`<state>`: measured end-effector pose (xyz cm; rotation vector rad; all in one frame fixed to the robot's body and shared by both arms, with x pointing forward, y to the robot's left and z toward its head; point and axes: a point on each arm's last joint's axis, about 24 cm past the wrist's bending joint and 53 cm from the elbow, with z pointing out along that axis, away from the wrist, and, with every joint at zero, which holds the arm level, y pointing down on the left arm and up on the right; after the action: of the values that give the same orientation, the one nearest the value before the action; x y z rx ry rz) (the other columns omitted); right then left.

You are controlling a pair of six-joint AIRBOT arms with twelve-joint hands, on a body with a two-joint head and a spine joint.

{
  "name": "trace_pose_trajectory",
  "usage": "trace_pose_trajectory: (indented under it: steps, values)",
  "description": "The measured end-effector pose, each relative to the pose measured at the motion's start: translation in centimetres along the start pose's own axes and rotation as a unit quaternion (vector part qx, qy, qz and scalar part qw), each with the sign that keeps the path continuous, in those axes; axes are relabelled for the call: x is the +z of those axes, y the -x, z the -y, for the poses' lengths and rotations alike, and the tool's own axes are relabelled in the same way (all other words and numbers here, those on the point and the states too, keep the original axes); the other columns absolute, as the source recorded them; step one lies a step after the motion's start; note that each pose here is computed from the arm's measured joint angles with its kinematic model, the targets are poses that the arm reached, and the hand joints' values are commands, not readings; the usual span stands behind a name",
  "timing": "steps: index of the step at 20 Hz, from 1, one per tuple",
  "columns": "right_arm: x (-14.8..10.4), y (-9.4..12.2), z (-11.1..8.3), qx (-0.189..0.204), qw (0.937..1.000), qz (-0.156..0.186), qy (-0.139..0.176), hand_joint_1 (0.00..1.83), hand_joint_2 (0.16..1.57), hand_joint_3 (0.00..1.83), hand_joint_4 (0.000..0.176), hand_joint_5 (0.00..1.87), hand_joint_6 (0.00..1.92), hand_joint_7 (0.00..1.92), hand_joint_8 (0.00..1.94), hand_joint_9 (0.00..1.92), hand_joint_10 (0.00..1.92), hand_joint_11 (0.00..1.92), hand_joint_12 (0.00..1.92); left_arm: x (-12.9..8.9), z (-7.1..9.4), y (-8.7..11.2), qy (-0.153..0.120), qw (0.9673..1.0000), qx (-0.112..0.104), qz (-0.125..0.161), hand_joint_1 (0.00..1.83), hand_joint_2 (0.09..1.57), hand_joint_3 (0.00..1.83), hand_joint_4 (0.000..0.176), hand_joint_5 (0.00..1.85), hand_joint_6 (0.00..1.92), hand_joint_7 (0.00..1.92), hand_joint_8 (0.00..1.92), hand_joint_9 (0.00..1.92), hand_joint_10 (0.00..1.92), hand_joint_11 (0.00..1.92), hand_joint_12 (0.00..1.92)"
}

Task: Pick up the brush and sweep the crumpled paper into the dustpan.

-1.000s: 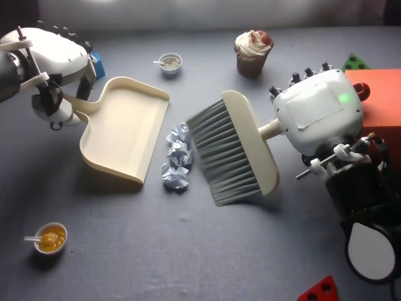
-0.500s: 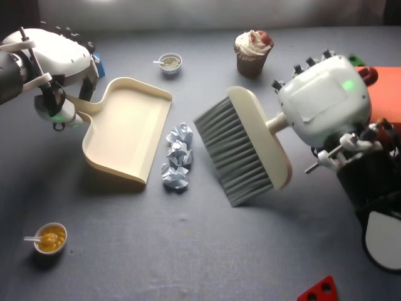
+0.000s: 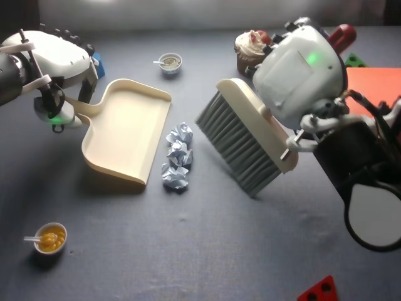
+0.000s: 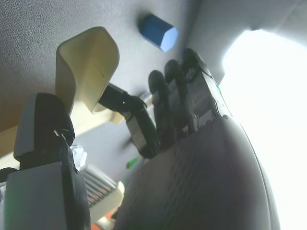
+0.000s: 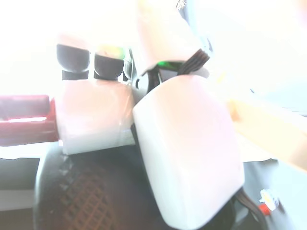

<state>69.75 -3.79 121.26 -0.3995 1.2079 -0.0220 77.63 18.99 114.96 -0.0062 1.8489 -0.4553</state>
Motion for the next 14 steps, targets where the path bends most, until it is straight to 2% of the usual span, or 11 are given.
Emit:
trace_pose_trajectory:
  steps: [2,5,9,14]
  values:
    - [0.4,0.7,0.1,-0.028,0.9996,-0.005,-0.005,1.64,1.12,0.0,0.176,1.06,1.92,1.12,1.94,1.09,1.92,0.96,1.92,0.0,0.0,0.0,0.0,1.0,-0.001,-0.001,1.11,1.16,0.0,0.0,0.91,1.09,0.35,0.0,0.28,0.01,0.23,0.02]
    - [1.1,1.3,0.0,-0.067,0.9975,-0.016,-0.016,1.61,1.14,0.0,0.176,1.02,1.92,1.06,1.94,1.02,1.92,0.96,1.92,0.0,0.0,0.0,0.0,1.0,-0.001,-0.001,1.1,1.15,0.0,0.0,0.92,1.08,0.37,0.0,0.29,0.0,0.23,0.02]
    - [2.4,2.4,-0.9,-0.116,0.993,-0.018,-0.009,1.62,1.15,0.0,0.176,1.01,1.92,1.02,1.94,0.97,1.92,0.9,1.92,0.0,-0.1,-0.1,0.001,1.0,-0.002,-0.001,1.09,1.15,0.0,0.0,0.92,1.07,0.38,0.0,0.3,0.0,0.23,0.02]
    - [3.2,2.2,-0.4,-0.118,0.9911,-0.057,-0.025,1.65,1.13,0.0,0.176,1.06,1.92,1.09,1.94,1.07,1.92,0.95,1.88,0.0,-0.3,-0.6,0.003,1.0,-0.001,-0.005,1.08,1.15,0.0,0.0,0.91,1.09,0.37,0.0,0.28,0.0,0.24,0.02]
